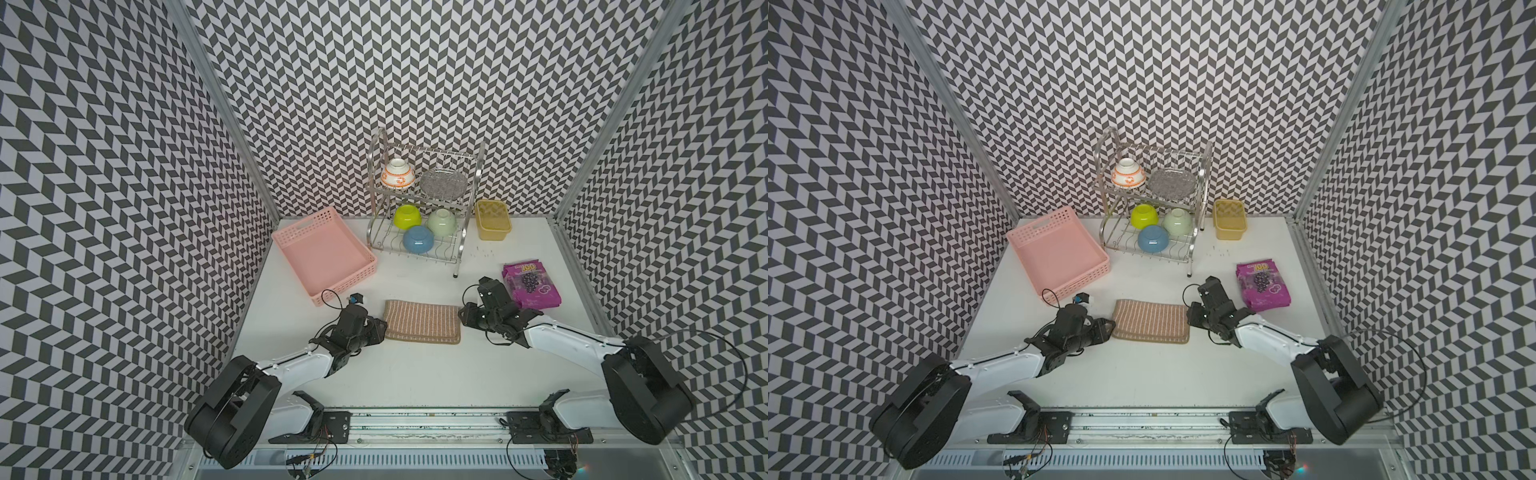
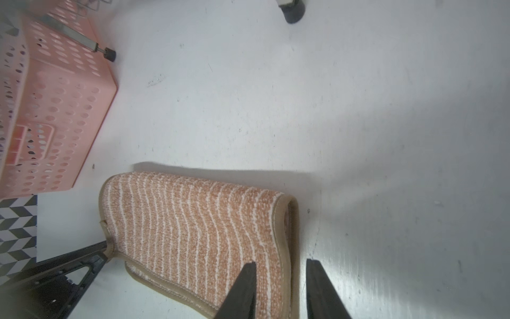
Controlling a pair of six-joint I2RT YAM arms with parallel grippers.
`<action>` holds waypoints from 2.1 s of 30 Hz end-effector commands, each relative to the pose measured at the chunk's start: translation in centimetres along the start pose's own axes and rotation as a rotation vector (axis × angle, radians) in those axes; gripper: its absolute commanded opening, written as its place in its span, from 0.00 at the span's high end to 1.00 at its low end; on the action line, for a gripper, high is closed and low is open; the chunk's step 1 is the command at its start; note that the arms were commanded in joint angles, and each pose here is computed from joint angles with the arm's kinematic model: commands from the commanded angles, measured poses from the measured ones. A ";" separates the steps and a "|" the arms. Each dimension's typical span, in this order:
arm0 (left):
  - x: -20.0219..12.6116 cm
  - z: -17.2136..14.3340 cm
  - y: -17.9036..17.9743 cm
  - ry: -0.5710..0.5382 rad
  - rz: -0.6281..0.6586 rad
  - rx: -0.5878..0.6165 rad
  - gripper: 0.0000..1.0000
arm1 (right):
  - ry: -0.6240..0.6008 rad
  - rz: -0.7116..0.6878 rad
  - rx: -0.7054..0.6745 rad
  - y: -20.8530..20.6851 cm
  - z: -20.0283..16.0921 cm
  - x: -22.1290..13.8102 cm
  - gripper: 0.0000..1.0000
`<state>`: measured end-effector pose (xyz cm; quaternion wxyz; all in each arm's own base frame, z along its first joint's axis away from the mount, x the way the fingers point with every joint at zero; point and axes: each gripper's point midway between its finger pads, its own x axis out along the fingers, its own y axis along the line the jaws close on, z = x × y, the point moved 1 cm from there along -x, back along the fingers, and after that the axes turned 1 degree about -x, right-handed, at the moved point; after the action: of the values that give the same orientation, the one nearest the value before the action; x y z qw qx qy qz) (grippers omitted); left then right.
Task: Fold the square dishcloth
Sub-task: Fold the cleaning item at the center of the board, then smooth out the cleaning item at the center of the board.
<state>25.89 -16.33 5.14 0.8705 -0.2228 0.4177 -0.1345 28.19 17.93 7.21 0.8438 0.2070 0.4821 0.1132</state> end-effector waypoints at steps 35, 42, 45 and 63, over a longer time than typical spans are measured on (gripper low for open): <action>1.5 -0.7 1.1 0.134 0.083 0.099 0.62 | 0.173 0.153 0.076 1.5 -5.5 0.5 0.76; 1.3 -0.9 1.1 0.135 0.079 0.089 0.76 | 0.166 0.141 0.076 1.3 -5.5 0.7 0.77; 1.2 -0.7 1.0 0.130 0.075 0.089 0.82 | 0.166 0.139 0.077 1.2 -5.5 0.9 0.81; 0.9 -0.3 -0.1 0.132 0.035 0.085 0.99 | 0.169 0.154 0.071 1.9 -5.0 1.4 0.77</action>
<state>25.97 -16.63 3.62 0.8499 -0.1653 0.4797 -0.1422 23.45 20.51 3.79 0.7708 0.2610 0.5579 0.1625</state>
